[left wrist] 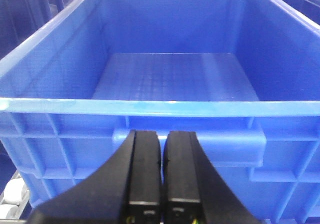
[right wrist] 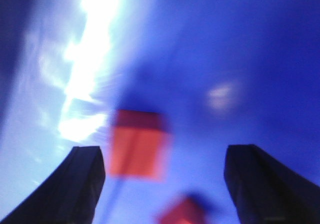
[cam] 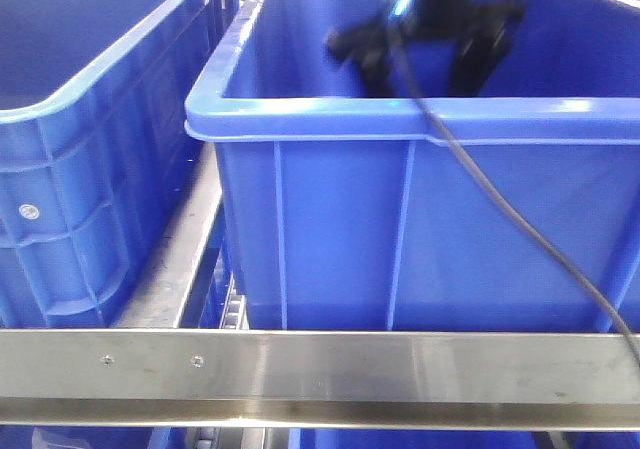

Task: Pick red cube and place on left shelf

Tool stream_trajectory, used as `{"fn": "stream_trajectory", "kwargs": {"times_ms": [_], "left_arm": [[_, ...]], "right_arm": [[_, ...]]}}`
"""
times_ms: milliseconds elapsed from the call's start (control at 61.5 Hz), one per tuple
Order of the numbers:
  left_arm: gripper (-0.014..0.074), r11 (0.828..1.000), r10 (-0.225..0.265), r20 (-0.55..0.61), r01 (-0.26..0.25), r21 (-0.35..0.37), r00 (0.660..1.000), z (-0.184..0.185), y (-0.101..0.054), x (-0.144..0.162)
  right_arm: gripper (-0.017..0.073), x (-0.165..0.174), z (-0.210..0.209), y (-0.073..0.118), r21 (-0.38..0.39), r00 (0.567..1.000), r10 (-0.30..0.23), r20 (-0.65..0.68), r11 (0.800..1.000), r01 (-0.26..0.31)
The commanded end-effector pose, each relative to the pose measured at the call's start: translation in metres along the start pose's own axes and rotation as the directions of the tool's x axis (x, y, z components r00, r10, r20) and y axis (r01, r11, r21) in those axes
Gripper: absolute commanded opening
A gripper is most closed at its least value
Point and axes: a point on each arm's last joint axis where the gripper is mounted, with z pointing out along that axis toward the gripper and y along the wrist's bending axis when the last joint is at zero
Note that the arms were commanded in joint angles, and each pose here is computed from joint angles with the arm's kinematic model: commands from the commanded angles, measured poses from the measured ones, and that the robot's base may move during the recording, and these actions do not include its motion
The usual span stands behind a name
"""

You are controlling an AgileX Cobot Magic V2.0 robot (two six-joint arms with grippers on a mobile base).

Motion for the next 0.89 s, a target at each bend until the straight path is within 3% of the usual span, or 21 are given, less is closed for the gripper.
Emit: {"fn": "stream_trajectory", "kwargs": {"times_ms": [0,195,244,390,602,878], "left_arm": [[0.0101,1.000,-0.007,0.080,0.007,0.004,0.997,0.000,0.000,-0.001],[0.0101,1.000,-0.007,0.080,0.007,0.004,0.997,0.000,0.000,-0.001],[0.0101,1.000,-0.007,0.080,0.007,0.004,0.997,0.000,0.000,-0.001],[0.0101,1.000,-0.007,0.080,0.007,0.004,0.997,0.000,0.000,-0.001],[0.0101,1.000,-0.007,0.080,0.007,0.004,0.997,0.000,0.000,-0.001],[0.0101,1.000,-0.007,0.080,0.007,0.004,0.997,0.000,0.000,-0.001]], "right_arm": [[0.0585,0.003,-0.055,-0.016,0.018,0.987,0.000,0.160,1.000,-0.003],[0.0357,0.045,-0.077,-0.025,-0.003,0.972,-0.015,0.234,1.000,0.016],[0.0267,0.061,-0.089,-0.028,-0.018,0.956,-0.014,0.291,1.000,0.021],[0.0124,0.101,-0.114,-0.036,-0.046,0.908,-0.009,0.418,0.998,0.031],[0.0055,0.158,-0.155,-0.049,-0.086,0.783,0.022,0.622,0.995,0.041],[0.0047,0.240,-0.187,-0.063,-0.132,0.569,0.079,0.819,0.990,0.053]]}}
